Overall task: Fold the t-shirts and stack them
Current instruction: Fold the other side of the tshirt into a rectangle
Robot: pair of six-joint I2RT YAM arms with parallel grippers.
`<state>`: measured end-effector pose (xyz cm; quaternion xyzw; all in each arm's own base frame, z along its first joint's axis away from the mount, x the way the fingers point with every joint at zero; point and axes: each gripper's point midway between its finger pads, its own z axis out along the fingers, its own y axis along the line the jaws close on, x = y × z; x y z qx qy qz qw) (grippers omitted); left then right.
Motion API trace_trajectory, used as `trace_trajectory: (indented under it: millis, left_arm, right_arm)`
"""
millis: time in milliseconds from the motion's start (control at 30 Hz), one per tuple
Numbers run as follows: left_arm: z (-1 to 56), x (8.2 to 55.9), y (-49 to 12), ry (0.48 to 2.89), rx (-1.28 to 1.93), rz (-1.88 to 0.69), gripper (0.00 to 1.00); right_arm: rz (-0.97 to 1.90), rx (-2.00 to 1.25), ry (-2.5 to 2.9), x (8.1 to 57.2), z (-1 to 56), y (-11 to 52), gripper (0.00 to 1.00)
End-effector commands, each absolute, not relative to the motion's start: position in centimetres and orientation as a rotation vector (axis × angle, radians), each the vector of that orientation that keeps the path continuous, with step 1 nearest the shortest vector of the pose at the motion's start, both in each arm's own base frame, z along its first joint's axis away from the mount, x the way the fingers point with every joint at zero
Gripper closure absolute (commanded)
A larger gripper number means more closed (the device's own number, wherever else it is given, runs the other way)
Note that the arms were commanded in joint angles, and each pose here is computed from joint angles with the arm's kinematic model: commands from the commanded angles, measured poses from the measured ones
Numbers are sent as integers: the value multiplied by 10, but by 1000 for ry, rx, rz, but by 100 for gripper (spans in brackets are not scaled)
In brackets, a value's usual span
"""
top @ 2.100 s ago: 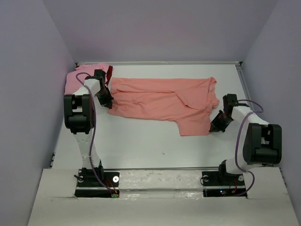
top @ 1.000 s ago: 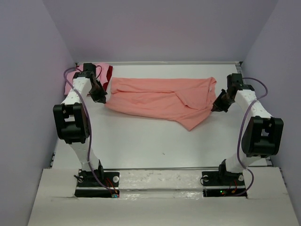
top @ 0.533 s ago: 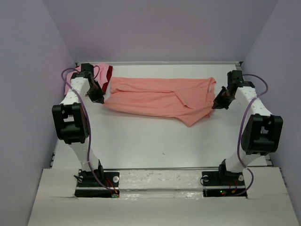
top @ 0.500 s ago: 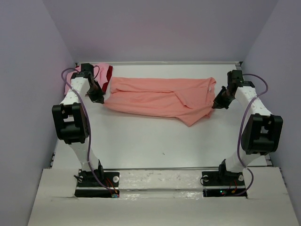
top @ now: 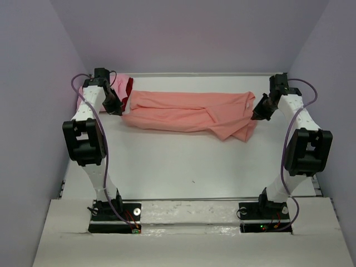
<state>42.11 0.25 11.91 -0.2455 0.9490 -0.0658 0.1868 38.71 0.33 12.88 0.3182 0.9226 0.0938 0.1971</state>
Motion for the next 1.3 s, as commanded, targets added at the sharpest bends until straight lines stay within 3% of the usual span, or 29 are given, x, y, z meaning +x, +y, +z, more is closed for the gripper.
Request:
trace_trajectory:
  millis: [0, 900, 1167, 1267]
  left_arm:
    - [136, 433, 10, 2638, -706, -177, 100]
    - [140, 485, 13, 2585, -723, -211, 100]
    - [124, 476, 10, 2631, -726, -219, 100]
    - [111, 461, 3, 2668, -728, -261, 82]
  right_arm:
    - [241, 857, 2527, 404, 150, -3, 100]
    - [258, 807, 2495, 467, 160, -15, 100]
    - [278, 812, 2513, 468, 155, -12, 100]
    - [278, 812, 2521, 467, 151, -12, 100]
